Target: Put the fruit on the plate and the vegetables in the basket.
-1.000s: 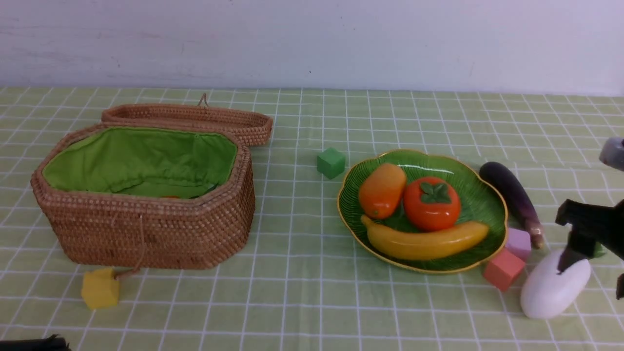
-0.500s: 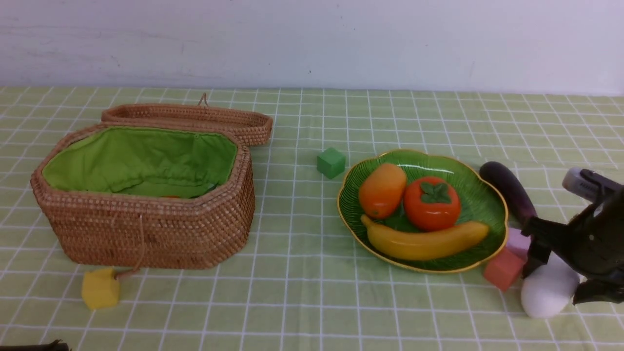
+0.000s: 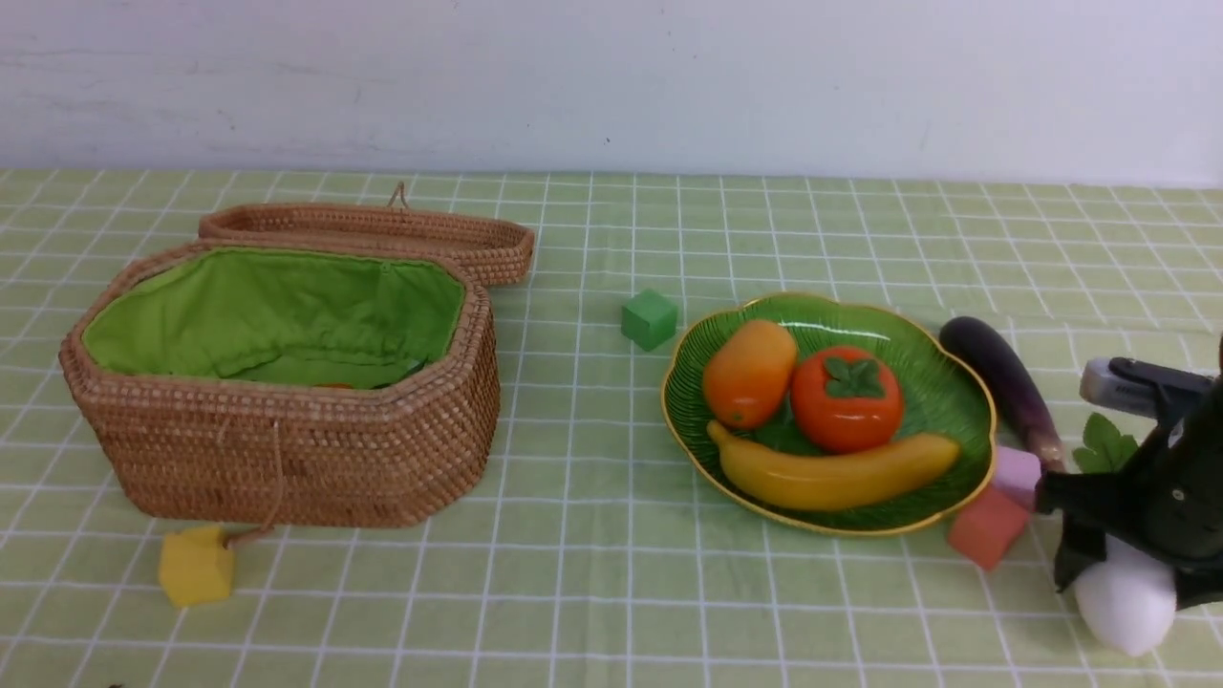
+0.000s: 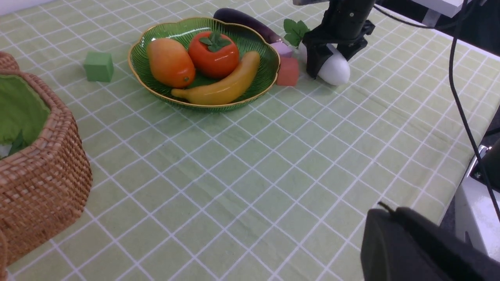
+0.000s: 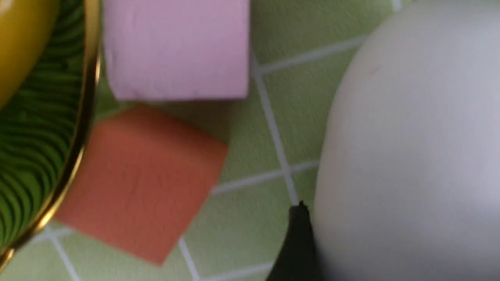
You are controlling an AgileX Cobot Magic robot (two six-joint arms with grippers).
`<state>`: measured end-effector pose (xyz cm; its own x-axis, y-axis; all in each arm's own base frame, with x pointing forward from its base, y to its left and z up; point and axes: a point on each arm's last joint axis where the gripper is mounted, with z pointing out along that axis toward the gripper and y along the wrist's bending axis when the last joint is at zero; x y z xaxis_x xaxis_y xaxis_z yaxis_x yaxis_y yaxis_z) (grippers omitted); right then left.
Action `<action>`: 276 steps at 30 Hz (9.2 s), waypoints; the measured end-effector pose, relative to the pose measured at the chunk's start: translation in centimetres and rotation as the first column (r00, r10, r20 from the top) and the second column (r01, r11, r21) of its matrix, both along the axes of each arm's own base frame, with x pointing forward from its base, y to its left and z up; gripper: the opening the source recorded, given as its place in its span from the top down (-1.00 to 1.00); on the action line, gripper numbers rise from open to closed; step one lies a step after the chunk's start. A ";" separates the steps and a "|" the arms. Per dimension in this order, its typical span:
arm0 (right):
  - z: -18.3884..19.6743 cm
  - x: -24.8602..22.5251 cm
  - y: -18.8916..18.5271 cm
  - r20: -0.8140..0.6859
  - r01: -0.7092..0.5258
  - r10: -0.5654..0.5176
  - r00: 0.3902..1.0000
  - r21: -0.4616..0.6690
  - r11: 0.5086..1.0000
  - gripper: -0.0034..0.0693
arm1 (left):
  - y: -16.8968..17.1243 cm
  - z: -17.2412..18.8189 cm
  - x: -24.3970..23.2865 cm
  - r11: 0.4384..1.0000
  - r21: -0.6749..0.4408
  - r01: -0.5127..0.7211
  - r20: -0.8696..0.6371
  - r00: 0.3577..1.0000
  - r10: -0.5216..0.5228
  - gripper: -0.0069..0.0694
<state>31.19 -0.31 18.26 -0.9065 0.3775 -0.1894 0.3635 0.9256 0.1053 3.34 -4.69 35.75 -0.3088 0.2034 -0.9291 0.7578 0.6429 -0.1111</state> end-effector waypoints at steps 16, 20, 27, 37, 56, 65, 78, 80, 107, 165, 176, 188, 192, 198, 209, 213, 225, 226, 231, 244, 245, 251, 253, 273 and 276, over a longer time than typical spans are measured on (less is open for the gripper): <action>21.2 -1.2 21.8 0.648 -0.747 0.601 0.468 -0.073 0.661 -0.57 | 3.1 0.9 2.7 0.909 0.016 -0.416 0.183 0.895 0.406 0.85; 21.1 0.8 28.4 0.699 -0.819 0.644 0.312 -0.146 0.555 -0.57 | 4.0 1.3 2.8 0.862 -0.061 -0.502 0.169 0.846 0.505 0.85; 18.0 5.2 37.1 0.764 -0.842 0.627 0.151 -0.232 0.486 -0.57 | 5.3 1.4 2.2 0.823 -0.123 -0.555 0.138 0.812 0.567 0.85; 13.6 7.3 39.9 0.739 -0.851 0.660 0.135 -0.254 0.459 -0.95 | 5.5 1.0 1.8 0.828 -0.116 -0.549 0.085 0.825 0.559 0.85; 26.4 2.2 23.2 0.433 -0.701 0.802 0.412 -0.411 0.583 0.93 | 2.0 -0.2 -0.9 0.997 -0.001 -0.081 0.006 0.997 0.081 0.85; 16.1 3.5 5.5 0.100 -0.367 0.397 0.912 -0.231 0.901 0.73 | 1.3 0.1 -1.5 0.999 -0.026 0.028 0.030 0.999 -0.027 0.84; 3.3 8.9 -0.8 0.173 -0.268 0.272 0.947 -0.049 0.962 -0.66 | 1.3 0.1 -1.5 0.999 -0.031 0.028 0.037 0.999 -0.027 0.84; 2.6 9.3 -0.8 0.185 -0.271 0.277 0.943 -0.059 0.961 -0.67 | 1.3 0.1 -1.5 0.999 -0.033 0.028 0.039 0.999 -0.026 0.84; -0.9 11.1 -1.3 0.205 -0.279 0.299 0.932 -0.119 0.953 0.12 | 1.3 0.0 -1.5 0.999 -0.035 0.018 0.015 1.000 -0.018 0.84; 26.5 -4.8 24.1 0.428 -0.815 0.826 0.366 -0.280 0.507 0.95 | 6.1 -3.0 -1.3 0.863 -0.372 -0.342 0.085 0.913 0.399 0.85; 20.1 -14.8 15.2 0.261 -0.724 0.715 0.649 -0.075 0.685 0.90 | 3.2 -9.4 -0.4 0.883 -0.382 -0.272 -0.078 0.962 0.263 0.85; 20.0 -21.1 9.6 0.374 -0.687 0.647 0.665 -0.035 0.726 0.88 | 3.0 -9.4 -0.4 0.868 -0.423 -0.260 -0.089 0.965 0.246 0.85; 20.6 -22.2 8.7 0.417 -0.688 0.634 0.651 -0.029 0.725 0.87 | 3.0 -9.3 -0.3 0.870 -0.422 -0.254 -0.069 0.966 0.249 0.85; 21.5 -23.8 7.3 0.485 -0.687 0.611 0.626 -0.027 0.726 0.86 | 3.2 -8.6 -0.1 0.900 -0.380 -0.213 0.124 0.953 0.278 0.85; 21.7 -24.3 6.8 0.503 -0.687 0.604 0.619 -0.028 0.726 0.82 | 3.3 -8.5 -0.1 0.905 -0.372 -0.208 0.153 0.948 0.281 0.84; 21.7 -24.3 6.8 0.503 -0.687 0.604 0.619 -0.028 0.726 0.80 | 3.3 -8.5 -0.1 0.905 -0.372 -0.208 0.153 0.947 0.281 0.83; 19.0 -25.9 2.6 0.648 -0.483 0.493 0.581 -0.214 0.849 0.96 | 3.3 -8.5 -0.1 0.905 -0.372 -0.208 0.154 0.947 0.281 0.82; 16.5 -26.2 2.3 0.706 -0.435 0.484 0.517 -0.270 0.859 0.96 | 3.3 -8.5 -0.1 0.905 -0.372 -0.208 0.154 0.947 0.281 0.81; 10.3 -26.5 1.7 0.830 -0.253 0.419 0.367 -0.345 0.904 0.96 | 3.3 -8.5 -0.1 0.905 -0.372 -0.208 0.154 0.947 0.281 0.81; -0.9 -26.0 1.4 0.825 -0.211 0.372 0.426 -0.310 0.927 0.96 | 3.2 -8.5 -0.1 0.905 -0.372 -0.206 0.155 0.948 0.280 0.76; -0.9 -26.0 1.4 0.825 -0.211 0.372 0.426 -0.310 0.927 0.96 | 3.2 -8.5 -0.1 0.905 -0.373 -0.206 0.155 0.948 0.279 0.76; -0.9 -26.1 1.4 0.824 -0.212 0.372 0.428 -0.309 0.927 0.95 | 3.2 -8.5 -0.1 0.905 -0.373 -0.206 0.155 0.948 0.280 0.75; -0.9 -26.1 1.4 0.824 -0.212 0.372 0.428 -0.309 0.927 0.95 | 3.2 -8.5 -0.1 0.905 -0.373 -0.206 0.155 0.948 0.280 0.75; -0.9 -26.1 1.4 0.823 -0.212 0.373 0.428 -0.310 0.927 0.91 | 3.3 -8.5 -0.1 0.912 -0.355 -0.207 0.184 0.941 0.285 0.74; -0.9 -26.1 1.4 0.823 -0.211 0.374 0.428 -0.311 0.927 0.90 | 3.5 -8.6 0.0 0.903 -0.334 -0.268 0.187 0.921 0.343 0.75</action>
<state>5.14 1.11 17.33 -0.3017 0.0187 -0.9532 -0.1325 0.9893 0.0613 3.31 -1.24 27.11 -0.0757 -0.1616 -0.9840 0.5567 0.8118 -0.1762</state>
